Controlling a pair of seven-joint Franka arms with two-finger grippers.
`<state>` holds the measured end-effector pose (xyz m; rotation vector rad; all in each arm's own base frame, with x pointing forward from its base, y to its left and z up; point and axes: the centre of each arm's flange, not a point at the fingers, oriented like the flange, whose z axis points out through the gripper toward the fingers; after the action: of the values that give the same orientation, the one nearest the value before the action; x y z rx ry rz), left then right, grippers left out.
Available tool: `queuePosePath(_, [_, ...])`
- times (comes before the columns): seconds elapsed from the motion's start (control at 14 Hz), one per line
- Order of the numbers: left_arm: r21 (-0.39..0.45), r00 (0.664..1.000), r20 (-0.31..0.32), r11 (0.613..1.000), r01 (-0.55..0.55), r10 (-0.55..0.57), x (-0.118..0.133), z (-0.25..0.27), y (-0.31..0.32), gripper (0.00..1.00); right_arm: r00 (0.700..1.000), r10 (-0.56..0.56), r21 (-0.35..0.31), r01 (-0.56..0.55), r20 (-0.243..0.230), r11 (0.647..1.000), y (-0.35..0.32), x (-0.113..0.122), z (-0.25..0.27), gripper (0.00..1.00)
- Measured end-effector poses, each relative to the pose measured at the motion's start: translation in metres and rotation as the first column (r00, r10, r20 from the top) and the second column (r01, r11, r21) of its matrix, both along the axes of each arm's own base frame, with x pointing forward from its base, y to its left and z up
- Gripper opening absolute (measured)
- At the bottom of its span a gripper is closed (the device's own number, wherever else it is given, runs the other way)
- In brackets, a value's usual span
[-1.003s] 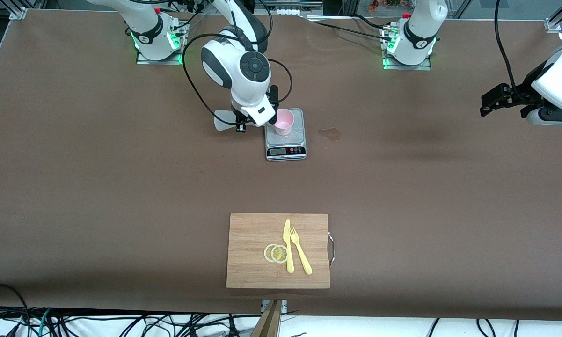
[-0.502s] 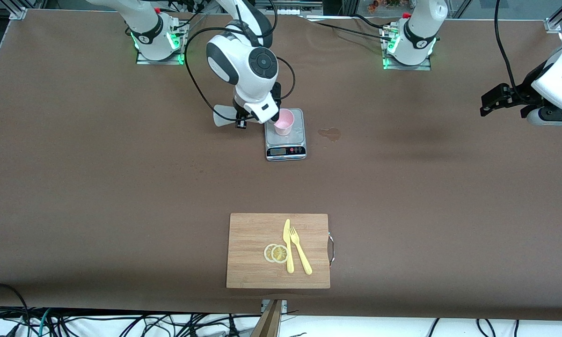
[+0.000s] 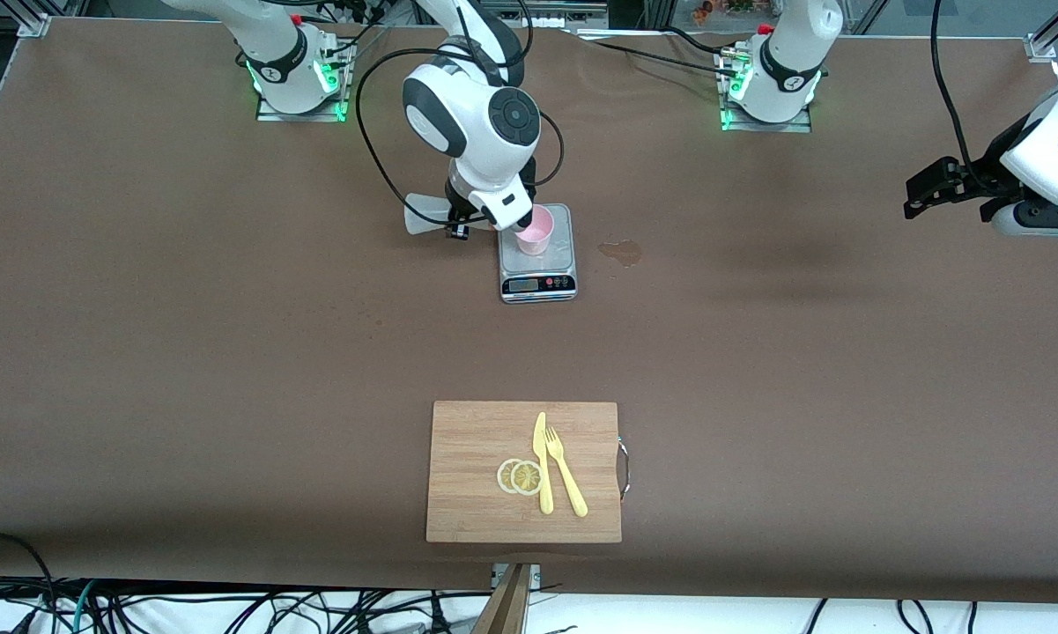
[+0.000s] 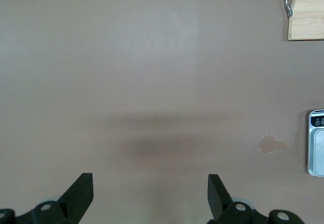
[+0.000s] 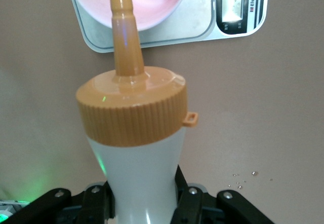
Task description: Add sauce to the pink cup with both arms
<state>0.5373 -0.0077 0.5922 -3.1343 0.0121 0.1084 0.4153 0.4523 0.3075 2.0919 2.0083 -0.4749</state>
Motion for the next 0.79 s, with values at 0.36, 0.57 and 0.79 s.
queuePosePath(0.36, [0.0, 1.0, 0.0, 1.0, 0.0, 0.0, 0.0, 0.0, 0.0, 1.0, 1.0, 0.005, -0.021, -0.005, -0.004, 1.0, 0.0002, -0.003, -0.0005, 0.41])
queuePosePath(0.57, [0.0, 1.0, 0.0, 1.0, 0.0, 0.0, 0.0, 0.0, 0.0, 1.0, 1.0, 0.005, -0.038, -0.004, 0.006, 0.999, 0.0014, -0.0049, 0.0005, 0.41])
queuePosePath(0.79, [0.0, 1.0, 0.0, 1.0, 0.0, 0.0, 0.0, 0.0, 0.0, 1.0, 1.0, -0.001, -0.053, 0.002, 0.014, 0.999, 0.0067, -0.0068, 0.0047, 0.41])
